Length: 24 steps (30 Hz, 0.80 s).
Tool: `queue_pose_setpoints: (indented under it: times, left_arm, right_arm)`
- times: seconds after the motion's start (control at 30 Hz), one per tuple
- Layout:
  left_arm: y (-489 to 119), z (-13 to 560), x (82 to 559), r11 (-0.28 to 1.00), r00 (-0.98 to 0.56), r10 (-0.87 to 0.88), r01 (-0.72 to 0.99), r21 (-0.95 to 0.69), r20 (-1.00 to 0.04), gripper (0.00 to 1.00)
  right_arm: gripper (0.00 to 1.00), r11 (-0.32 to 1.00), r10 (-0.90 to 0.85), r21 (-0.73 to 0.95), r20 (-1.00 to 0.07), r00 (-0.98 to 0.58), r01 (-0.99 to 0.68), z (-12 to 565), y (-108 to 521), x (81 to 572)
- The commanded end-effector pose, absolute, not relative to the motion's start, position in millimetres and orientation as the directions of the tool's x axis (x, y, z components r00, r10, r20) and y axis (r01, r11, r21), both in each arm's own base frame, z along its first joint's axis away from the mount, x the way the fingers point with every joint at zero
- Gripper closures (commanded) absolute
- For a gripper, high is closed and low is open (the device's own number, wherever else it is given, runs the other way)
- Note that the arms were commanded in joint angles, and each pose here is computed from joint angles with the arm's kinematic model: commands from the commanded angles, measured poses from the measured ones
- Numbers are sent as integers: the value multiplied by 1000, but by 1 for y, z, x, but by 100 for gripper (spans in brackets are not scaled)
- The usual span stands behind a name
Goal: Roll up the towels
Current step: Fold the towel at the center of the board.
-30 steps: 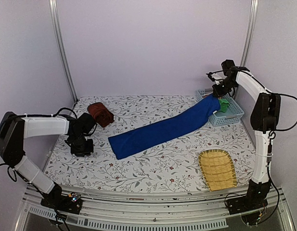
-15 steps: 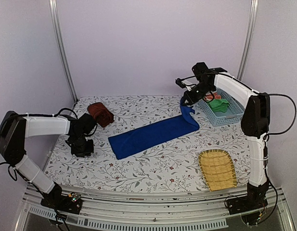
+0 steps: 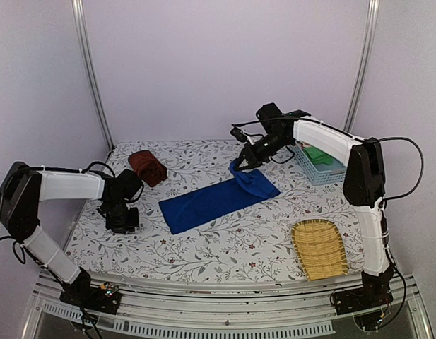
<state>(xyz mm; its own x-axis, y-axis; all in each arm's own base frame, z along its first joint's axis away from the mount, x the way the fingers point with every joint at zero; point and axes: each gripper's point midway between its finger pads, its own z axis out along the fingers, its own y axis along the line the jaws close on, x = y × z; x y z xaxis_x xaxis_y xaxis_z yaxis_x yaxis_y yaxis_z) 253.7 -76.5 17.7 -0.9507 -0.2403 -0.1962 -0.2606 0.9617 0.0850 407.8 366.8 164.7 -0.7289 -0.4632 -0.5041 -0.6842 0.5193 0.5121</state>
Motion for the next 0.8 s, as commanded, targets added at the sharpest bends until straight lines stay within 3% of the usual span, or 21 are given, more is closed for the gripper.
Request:
queue_pose_setpoints:
  times: [0.0, 0.4, 0.77]
  left_arm:
    - [-92, 8, 256, 971, -956, -227, -238, 37, -188, 77]
    - [-113, -5, 264, 979, -962, -204, -202, -34, -179, 78]
    - [-131, -16, 270, 980, -970, -184, -168, -104, -161, 79]
  right_arm:
    - [98, 437, -436, 634, -472, -766, -639, 164, 411, 390]
    - [99, 385, -387, 746, -404, -829, -544, 146, 469, 379]
    - [99, 315, -324, 781, -445, -835, -539, 156, 509, 383]
